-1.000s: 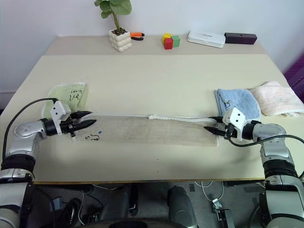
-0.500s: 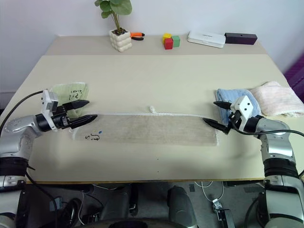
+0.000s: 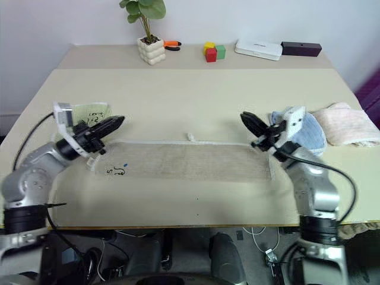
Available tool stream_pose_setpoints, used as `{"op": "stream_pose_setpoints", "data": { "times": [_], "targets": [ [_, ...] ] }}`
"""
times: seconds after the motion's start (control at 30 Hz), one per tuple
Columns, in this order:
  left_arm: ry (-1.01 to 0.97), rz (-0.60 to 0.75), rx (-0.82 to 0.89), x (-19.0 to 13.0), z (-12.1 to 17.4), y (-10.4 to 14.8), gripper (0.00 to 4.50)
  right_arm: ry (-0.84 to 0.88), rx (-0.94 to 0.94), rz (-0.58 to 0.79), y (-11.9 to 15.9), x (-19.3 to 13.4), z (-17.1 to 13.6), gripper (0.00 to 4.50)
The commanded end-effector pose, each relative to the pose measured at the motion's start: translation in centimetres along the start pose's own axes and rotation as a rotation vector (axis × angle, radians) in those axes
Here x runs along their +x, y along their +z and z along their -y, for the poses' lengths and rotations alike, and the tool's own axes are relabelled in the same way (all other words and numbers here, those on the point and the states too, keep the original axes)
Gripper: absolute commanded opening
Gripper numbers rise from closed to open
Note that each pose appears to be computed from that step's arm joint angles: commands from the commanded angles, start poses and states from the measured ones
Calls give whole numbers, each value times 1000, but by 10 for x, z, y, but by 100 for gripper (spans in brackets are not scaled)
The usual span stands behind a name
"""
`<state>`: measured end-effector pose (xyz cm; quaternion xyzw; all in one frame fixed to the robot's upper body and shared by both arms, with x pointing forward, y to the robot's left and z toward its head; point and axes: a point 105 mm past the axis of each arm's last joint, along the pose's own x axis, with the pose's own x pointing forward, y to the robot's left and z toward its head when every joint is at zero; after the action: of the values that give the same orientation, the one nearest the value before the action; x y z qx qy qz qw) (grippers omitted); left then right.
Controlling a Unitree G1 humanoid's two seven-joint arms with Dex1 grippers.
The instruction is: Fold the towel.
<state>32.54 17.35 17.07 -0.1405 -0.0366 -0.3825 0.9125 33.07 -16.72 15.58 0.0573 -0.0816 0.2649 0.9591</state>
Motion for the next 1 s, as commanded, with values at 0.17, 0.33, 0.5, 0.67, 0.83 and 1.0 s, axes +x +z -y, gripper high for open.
{"op": "stream_pose_setpoints", "data": {
  "times": [0.17, 0.33, 0.5, 0.67, 0.83, 1.0],
  "targets": [
    [154, 0, -48, 25, 10, -42, 0, -149, -31, -69, -34, 19, -25, 5],
    [243, -27, -70, 33, 3, -69, 0, -204, -7, -115, -55, 22, -23, 5],
    [341, -63, -80, 20, -22, -81, 0, -312, -48, -174, -68, 5, 9, 5],
    [398, -52, -55, 8, -41, -77, 0, -351, -108, -188, -71, -9, 27, 5],
    [415, -45, -22, -7, -53, -68, 0, -417, -150, -207, -71, -32, 57, 5],
    [402, -37, -43, -17, -55, -61, 0, -387, -151, -176, -60, -37, 63, 5]
  ]
}}
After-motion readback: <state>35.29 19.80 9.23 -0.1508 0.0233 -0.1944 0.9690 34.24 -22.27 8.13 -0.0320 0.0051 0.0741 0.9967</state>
